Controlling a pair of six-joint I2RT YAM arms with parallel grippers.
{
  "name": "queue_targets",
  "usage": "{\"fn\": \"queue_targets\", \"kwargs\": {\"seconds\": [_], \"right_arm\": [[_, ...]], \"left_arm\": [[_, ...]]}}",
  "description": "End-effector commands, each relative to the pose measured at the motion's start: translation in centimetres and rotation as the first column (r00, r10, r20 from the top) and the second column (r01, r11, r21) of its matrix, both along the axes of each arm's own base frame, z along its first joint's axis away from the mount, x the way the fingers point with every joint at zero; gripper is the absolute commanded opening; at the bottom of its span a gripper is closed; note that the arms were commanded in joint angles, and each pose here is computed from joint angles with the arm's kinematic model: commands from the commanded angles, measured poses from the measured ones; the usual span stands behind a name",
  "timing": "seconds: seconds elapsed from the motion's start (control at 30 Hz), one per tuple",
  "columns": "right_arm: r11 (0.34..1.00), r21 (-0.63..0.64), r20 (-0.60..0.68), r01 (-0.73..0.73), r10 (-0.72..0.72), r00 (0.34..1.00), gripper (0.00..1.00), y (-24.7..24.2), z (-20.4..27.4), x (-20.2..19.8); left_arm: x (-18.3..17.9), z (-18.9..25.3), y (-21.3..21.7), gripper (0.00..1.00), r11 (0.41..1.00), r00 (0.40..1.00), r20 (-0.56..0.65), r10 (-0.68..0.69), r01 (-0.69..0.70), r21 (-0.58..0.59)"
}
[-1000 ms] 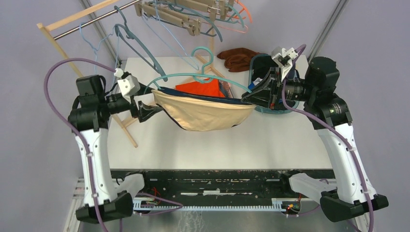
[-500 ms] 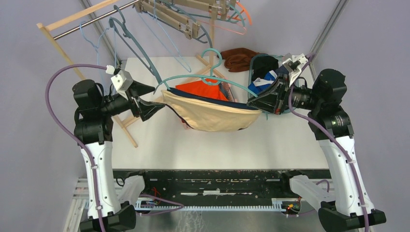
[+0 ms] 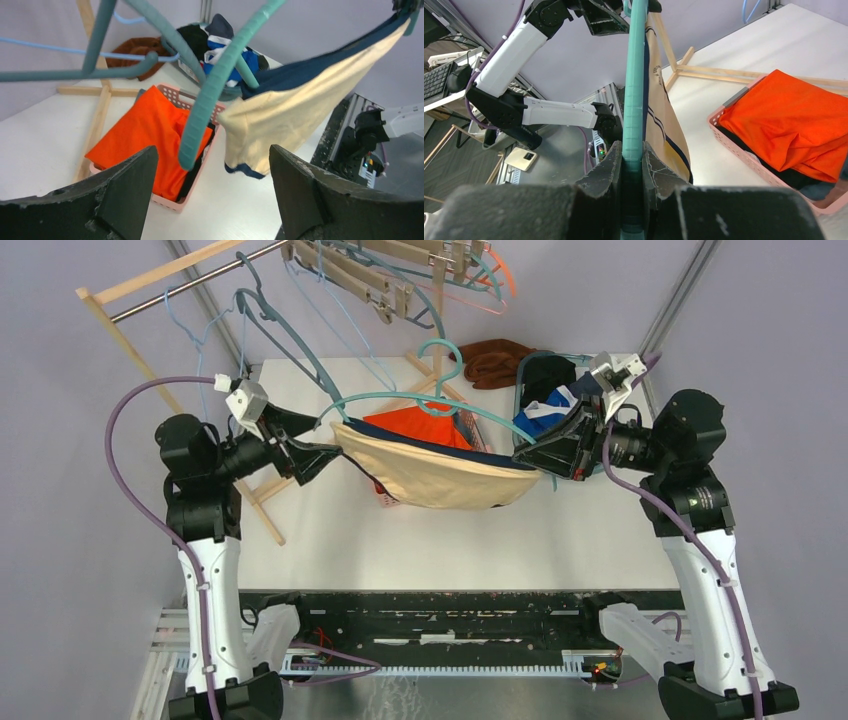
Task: Remove the underwear clipped to the hanger
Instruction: Remove the underwear from the hanger.
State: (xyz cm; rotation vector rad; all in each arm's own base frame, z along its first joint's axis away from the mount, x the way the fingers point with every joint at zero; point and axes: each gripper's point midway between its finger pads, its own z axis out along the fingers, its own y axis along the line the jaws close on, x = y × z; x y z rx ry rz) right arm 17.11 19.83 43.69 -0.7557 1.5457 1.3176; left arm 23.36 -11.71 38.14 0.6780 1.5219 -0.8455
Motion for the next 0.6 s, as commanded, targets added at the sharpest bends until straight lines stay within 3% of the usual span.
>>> {"fn": "queue_targets", "kwargs": {"seconds": [0.0, 0.57], "right_arm": [[1.0, -0.007, 0.129, 0.0, 0.001, 0.992, 0.0, -0.3, 1.8, -1.2], [0.997, 0.062, 0.102, -0.051, 0.045, 0.994, 0.01, 0.0, 4.6, -1.9]], "left_arm": [[-0.5, 4.3, -0.1, 0.89, 1.0, 0.993, 0.115, 0.015, -0.016, 0.004], [-2.1, 1.1, -1.4, 0.82, 0.989, 0.993, 0.017, -0.116, 0.117, -0.088]]}}
